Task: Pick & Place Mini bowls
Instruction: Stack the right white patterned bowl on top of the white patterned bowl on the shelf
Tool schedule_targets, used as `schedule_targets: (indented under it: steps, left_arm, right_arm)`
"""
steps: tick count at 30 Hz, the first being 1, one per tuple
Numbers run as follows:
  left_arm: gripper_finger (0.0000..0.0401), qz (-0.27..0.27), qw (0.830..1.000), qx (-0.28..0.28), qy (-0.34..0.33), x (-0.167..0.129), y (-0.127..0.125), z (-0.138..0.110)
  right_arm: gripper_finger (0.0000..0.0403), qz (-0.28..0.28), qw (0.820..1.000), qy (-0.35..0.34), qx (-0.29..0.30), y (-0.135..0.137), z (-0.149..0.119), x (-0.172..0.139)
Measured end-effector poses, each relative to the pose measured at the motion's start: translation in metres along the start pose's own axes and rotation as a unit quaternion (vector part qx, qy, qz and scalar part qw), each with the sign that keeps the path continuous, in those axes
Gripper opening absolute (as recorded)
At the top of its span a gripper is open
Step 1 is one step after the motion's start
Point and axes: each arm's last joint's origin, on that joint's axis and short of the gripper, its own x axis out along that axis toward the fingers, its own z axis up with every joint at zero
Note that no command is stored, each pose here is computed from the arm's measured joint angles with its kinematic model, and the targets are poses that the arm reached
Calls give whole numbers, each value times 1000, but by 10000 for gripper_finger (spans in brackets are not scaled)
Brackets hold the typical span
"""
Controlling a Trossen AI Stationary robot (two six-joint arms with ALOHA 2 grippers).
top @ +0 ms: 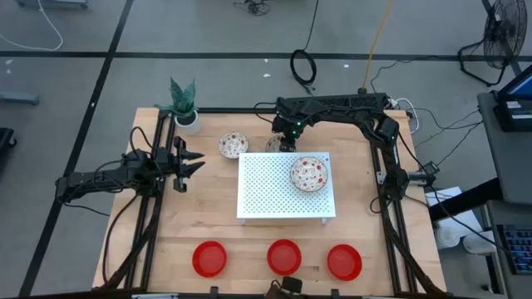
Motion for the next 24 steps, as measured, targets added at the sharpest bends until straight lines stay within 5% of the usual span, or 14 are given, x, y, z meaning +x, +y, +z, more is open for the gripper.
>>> schedule_targets:
  steps: [24]
  left_arm:
    - [120,0,1000,0,0,0,0,0]
  right_arm:
    - [141,-2,999,-2,53,0,1,0]
